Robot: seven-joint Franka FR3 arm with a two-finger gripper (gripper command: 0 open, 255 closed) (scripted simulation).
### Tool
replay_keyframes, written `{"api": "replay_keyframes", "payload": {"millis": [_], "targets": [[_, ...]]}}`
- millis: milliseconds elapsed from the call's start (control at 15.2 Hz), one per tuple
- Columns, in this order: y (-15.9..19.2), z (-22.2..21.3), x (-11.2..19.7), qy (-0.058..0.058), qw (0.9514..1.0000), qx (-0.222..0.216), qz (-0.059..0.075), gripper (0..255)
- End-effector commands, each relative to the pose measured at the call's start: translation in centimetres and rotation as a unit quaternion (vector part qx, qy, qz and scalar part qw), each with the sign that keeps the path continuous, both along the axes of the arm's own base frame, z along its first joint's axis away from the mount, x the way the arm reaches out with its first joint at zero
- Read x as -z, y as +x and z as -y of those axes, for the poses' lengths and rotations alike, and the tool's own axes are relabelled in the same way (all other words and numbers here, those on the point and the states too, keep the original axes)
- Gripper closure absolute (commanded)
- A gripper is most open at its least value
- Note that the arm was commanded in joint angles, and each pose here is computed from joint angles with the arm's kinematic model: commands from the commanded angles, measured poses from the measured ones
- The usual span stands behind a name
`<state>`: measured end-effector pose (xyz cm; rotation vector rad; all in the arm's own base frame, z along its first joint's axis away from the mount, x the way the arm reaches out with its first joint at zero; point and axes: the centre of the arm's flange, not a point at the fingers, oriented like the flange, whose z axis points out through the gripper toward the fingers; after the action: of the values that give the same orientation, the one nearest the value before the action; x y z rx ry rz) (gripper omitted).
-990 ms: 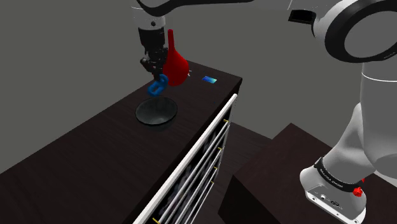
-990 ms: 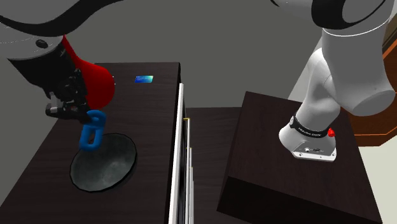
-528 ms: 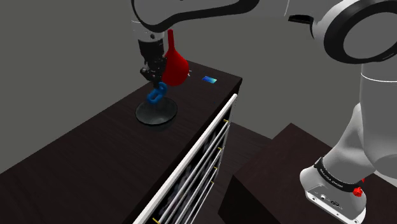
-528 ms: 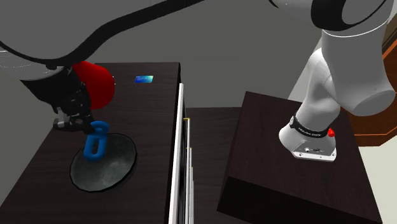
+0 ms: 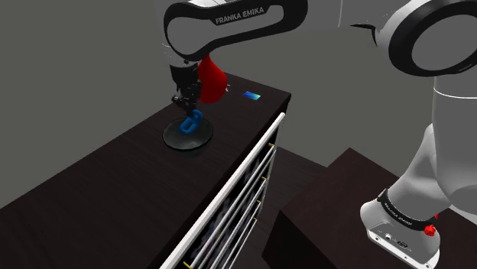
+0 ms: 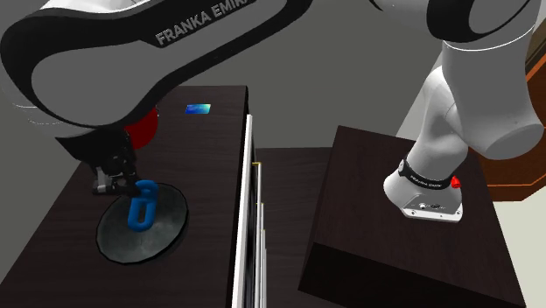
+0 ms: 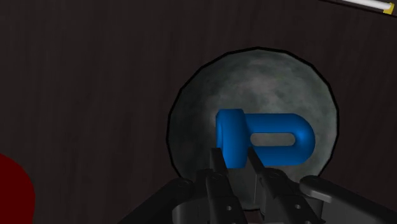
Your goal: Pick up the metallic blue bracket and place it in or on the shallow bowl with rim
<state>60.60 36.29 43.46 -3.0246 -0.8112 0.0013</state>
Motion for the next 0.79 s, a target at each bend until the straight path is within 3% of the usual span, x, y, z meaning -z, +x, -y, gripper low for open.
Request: {"api": "replay_keyframes", "payload": {"millis": [0, 594, 660, 726], "targets": [[0.10, -0.05, 1.01, 0.000, 1.0000, 0.000, 0.000, 255], [0.10, -0.05, 1.65, 0.000, 1.0000, 0.000, 0.000, 255], [0.10, -0.05, 1.65, 0.000, 1.0000, 0.000, 0.000, 0], [0.10, -0.05, 1.65, 0.000, 1.0000, 0.000, 0.000, 0]]}}
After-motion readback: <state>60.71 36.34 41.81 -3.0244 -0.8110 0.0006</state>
